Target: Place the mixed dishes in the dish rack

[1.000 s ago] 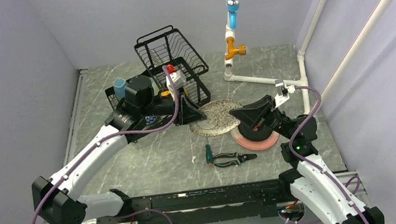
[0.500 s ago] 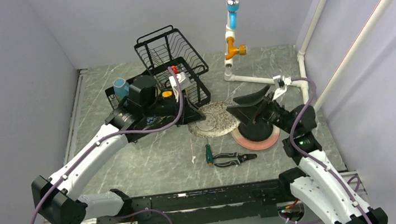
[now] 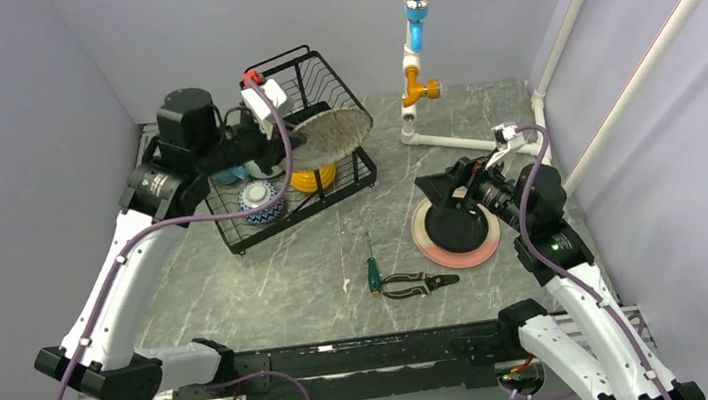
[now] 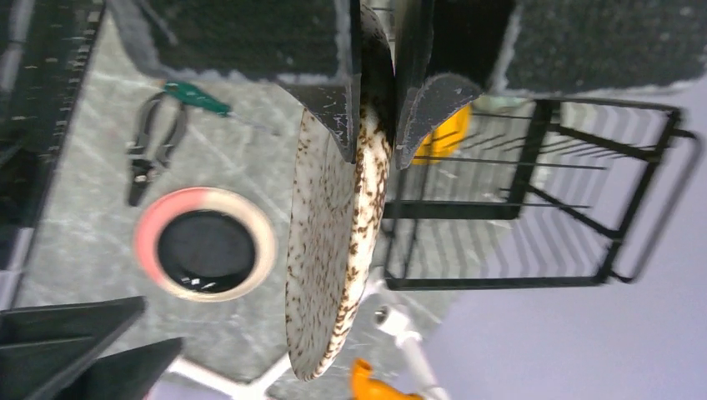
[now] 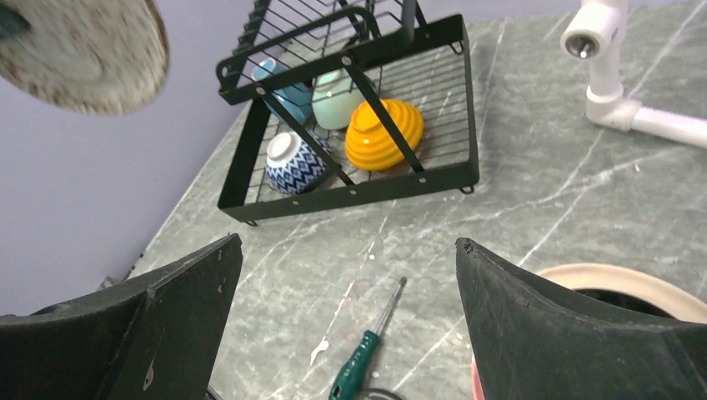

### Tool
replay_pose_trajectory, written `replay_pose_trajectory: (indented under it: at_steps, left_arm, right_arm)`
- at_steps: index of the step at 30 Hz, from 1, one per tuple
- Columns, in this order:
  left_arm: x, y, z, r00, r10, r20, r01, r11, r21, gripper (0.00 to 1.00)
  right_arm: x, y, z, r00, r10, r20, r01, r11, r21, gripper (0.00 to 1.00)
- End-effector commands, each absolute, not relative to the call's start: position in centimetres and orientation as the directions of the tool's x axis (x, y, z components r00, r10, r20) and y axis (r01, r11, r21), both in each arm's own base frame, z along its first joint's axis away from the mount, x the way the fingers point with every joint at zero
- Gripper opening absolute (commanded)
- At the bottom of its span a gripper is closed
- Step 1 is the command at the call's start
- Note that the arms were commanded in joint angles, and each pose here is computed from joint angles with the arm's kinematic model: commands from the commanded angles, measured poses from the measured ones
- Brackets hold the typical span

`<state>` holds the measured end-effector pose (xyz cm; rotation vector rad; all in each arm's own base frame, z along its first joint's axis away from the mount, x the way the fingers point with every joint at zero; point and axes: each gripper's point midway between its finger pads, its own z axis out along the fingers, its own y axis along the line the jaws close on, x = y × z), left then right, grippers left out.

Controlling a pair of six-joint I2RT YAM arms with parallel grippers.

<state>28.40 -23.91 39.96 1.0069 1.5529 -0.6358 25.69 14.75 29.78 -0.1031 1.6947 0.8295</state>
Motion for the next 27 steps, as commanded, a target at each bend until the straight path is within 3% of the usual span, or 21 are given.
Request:
replay_pose_trajectory:
  at_steps: [1, 11, 27]
  left_arm:
    - [31.5, -21.9, 43.3, 0.218, 0.357, -0.908, 0.794, 0.476, 0.377, 0.0]
    - [41.7, -19.1, 46.3, 0.286, 0.436, -0.853, 0.69, 0.525, 0.499, 0.0]
    - [52.8, -16.4, 43.5, 0.289, 0.464, -0.838, 0.625, 0.571, 0.532, 0.0]
  right_arm:
    - [25.7, 14.5, 29.7, -0.314, 0.329, -0.89, -0.473, 0.759, 0.447, 1.0]
    - [26.7, 15.6, 27.0, -0.448, 0.316, -0.836, -0.435, 0.74, 0.513, 1.0]
    - [30.3, 16.6, 23.9, -0.547, 0.283, -0.788, -0.378, 0.756, 0.534, 1.0]
